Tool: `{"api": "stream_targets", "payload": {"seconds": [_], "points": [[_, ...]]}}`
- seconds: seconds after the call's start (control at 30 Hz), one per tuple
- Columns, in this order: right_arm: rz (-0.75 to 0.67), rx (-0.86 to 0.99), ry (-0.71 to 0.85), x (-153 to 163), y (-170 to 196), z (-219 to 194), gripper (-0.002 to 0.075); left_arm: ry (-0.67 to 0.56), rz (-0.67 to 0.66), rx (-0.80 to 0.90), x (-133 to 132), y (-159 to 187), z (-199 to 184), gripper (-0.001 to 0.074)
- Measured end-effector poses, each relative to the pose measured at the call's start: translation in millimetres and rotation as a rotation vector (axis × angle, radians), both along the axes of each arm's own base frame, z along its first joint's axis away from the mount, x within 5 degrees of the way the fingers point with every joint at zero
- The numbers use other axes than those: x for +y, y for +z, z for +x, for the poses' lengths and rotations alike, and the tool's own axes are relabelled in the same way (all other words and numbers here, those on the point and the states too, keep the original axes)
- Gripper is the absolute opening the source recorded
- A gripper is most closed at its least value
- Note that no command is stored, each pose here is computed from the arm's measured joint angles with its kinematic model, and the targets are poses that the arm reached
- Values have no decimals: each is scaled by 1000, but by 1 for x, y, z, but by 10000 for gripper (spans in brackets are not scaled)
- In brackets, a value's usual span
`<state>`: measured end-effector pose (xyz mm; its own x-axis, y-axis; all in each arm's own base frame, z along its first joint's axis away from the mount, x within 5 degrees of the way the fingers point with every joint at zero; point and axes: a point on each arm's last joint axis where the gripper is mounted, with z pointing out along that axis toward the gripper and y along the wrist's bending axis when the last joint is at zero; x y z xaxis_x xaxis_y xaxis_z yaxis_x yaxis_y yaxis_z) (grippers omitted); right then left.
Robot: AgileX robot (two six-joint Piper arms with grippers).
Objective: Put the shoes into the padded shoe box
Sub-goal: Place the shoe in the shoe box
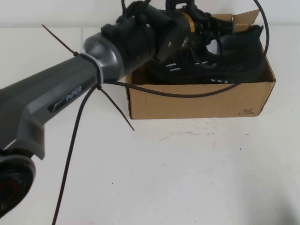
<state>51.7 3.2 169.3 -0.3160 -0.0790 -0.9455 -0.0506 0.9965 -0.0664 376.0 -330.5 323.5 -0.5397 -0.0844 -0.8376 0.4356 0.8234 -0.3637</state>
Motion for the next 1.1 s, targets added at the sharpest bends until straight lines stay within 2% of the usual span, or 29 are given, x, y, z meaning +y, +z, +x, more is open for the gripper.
{"api": "stream_targets", "payload": {"seconds": [0.23,0.77,1.1], "points": [[0,0,0,0,0,0,-8,1,20,47,-4,-13,1,2],[0,0,0,0,0,0,-8,-14,35,70,-10,-19,-4,2],[0,0,0,0,0,0,-8,-7,36,149,-16,-43,0,2]]}}
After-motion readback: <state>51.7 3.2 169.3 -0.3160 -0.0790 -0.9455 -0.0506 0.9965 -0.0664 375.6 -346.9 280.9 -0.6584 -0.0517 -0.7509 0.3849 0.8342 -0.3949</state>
